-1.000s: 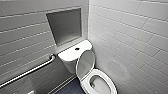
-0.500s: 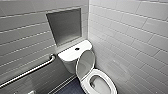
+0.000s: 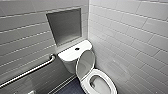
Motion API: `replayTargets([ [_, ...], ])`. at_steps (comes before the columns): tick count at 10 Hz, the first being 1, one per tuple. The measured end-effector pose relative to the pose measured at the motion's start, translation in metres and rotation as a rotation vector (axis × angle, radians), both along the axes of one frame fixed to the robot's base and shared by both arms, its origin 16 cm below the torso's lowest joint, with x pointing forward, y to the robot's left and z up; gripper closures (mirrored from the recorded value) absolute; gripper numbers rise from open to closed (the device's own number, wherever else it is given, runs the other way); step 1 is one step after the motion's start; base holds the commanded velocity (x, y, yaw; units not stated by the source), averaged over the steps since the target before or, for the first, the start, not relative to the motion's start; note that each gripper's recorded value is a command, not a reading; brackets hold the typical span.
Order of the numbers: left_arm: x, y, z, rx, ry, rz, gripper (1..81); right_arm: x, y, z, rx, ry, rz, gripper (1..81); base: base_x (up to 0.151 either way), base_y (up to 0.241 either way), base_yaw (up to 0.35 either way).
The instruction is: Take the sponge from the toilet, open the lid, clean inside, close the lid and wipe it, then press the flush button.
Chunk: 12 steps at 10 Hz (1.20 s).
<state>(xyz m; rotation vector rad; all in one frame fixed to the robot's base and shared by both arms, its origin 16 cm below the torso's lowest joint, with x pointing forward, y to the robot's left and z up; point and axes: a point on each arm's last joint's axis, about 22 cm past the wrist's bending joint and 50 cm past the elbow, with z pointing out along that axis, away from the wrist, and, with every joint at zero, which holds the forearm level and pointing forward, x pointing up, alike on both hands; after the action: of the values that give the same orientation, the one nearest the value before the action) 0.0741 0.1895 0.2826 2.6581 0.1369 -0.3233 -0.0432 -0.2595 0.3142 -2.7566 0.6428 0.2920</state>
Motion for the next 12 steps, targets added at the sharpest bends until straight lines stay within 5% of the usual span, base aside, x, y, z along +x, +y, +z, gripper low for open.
replayTargets([
  [3,0.065,-0.029,0.022,-0.123,-0.067,0.002,1.0,0.015,0.006,0.008,0.043,-0.023,-0.012,81.1,0.0,0.0,0.0],
  [8,0.179,-0.016,0.055,-0.197,-0.187,-0.014,1.0,0.059,0.01,0.041,0.151,-0.065,-0.051,81.1,0.0,0.0,0.0],
  [12,0.296,-0.034,0.084,-0.248,-0.251,0.094,1.0,0.073,0.008,0.068,0.199,-0.076,-0.071,81.1,0.0,0.0,0.0],
])
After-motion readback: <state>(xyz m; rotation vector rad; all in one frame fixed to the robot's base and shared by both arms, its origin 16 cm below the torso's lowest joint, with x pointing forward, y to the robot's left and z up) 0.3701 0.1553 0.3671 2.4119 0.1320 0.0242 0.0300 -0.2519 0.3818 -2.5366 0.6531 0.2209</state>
